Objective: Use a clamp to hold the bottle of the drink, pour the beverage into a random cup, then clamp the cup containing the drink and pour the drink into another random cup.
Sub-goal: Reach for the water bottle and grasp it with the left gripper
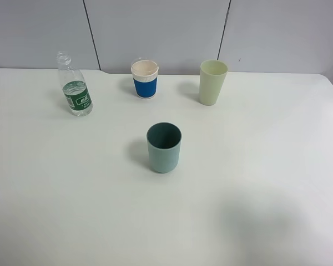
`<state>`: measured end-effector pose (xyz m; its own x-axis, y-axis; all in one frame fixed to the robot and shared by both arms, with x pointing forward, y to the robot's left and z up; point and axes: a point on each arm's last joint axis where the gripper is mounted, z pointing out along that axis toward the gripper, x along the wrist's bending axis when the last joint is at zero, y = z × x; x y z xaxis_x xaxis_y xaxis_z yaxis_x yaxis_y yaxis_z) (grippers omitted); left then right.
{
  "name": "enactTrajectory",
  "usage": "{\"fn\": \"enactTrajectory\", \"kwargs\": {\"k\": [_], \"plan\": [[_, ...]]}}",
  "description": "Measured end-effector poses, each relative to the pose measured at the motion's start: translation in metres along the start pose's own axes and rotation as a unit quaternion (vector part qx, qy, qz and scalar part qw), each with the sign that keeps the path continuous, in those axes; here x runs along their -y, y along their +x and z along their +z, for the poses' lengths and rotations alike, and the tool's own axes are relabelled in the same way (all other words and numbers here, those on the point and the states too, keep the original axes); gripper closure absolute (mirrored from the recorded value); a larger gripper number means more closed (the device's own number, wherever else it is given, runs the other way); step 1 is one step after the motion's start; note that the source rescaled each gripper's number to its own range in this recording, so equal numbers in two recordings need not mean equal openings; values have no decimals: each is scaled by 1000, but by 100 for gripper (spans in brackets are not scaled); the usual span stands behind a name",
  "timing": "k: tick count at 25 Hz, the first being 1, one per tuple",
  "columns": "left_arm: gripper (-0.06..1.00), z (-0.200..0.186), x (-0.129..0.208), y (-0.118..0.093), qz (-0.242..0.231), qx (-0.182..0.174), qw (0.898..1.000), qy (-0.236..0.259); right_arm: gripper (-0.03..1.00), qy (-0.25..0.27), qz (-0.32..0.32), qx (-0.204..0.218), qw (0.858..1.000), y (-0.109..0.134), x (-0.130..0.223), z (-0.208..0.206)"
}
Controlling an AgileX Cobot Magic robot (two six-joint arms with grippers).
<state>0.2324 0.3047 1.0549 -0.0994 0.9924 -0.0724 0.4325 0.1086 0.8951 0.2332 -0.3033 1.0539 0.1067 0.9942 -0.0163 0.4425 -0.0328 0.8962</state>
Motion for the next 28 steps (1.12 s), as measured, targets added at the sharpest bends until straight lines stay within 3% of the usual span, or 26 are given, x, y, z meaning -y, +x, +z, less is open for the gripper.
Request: {"fn": "enactTrajectory", "kwargs": {"k": [12, 16, 22, 28], "plan": [[-6, 1, -2, 0, 1, 0, 1000, 3, -3, 0, 0, 0, 1000, 0, 0, 0], [-6, 5, -23, -3, 3, 4, 999, -32, -3, 0, 0, 0, 1000, 0, 0, 0], [-6, 29, -52, -7, 24, 9, 998, -64, -3, 0, 0, 0, 1000, 0, 0, 0], [-6, 70, -71, -13, 49, 21, 998, -39, -3, 0, 0, 0, 1000, 0, 0, 0]]}}
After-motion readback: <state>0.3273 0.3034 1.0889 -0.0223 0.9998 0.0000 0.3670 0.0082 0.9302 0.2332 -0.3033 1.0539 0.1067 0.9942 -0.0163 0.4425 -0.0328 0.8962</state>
